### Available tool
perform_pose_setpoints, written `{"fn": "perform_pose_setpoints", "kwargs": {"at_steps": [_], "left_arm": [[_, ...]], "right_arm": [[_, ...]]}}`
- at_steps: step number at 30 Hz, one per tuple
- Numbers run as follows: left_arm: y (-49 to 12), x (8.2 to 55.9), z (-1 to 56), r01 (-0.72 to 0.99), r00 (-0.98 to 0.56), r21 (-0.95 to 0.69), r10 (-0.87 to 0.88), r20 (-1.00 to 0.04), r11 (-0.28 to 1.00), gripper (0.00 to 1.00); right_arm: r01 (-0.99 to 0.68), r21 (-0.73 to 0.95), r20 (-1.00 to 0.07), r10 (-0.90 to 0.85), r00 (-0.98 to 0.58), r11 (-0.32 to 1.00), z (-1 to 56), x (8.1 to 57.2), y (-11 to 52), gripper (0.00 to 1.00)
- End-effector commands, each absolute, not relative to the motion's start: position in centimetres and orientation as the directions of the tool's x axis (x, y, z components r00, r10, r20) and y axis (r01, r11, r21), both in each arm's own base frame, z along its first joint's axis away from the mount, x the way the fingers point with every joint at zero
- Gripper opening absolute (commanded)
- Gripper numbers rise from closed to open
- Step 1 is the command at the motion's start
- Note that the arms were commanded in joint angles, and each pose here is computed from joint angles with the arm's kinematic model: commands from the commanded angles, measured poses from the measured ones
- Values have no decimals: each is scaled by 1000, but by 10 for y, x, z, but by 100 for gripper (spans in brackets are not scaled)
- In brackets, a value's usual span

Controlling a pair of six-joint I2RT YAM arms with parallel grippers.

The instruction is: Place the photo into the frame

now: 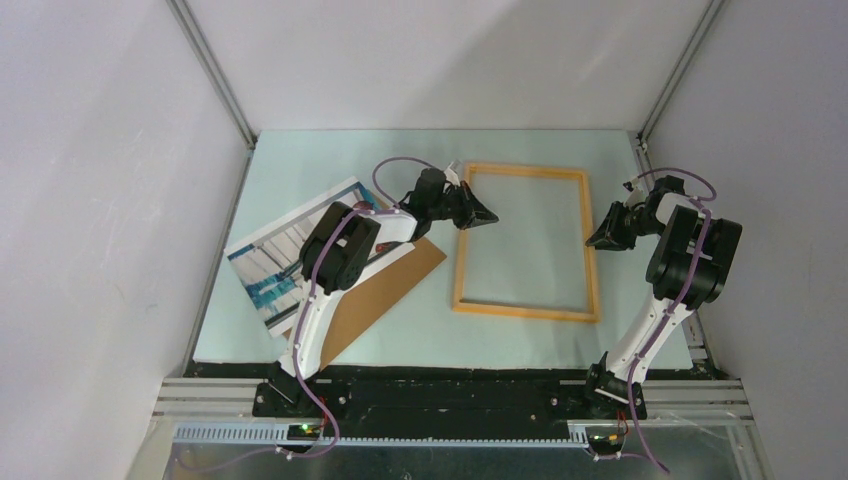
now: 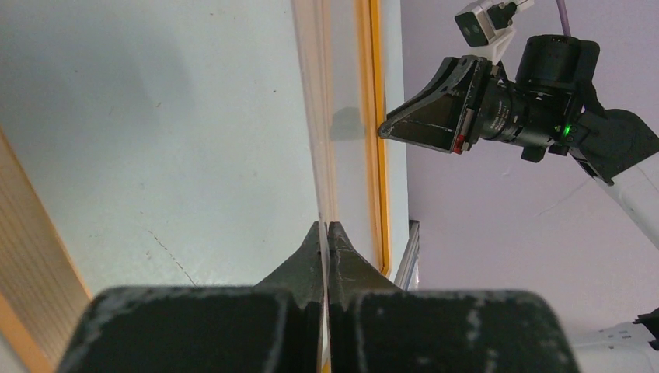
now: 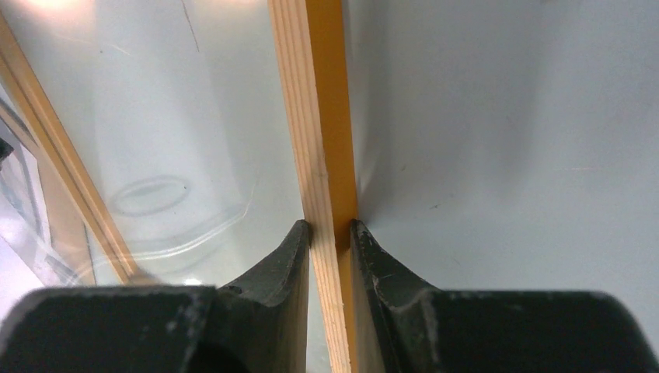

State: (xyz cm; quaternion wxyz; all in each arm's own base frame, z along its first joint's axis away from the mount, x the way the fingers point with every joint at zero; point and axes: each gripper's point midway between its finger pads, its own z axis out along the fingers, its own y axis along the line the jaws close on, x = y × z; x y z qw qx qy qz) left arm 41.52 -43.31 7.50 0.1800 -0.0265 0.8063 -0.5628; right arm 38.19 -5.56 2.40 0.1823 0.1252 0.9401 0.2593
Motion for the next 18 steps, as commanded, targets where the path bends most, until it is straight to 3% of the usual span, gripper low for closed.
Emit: {"fn": "perform_pose_setpoints", "kwargs": {"at_steps": [1, 18], "left_arm": [[-459, 394, 92, 239, -940, -916, -159, -301, 322, 0], [-456, 395, 88, 245, -934, -904, -163, -316, 350, 0]], "right_arm": [[119, 592, -276, 339, -899, 797, 36, 391, -43, 8], [116, 588, -275, 333, -902, 801, 35, 390, -42, 10]]}}
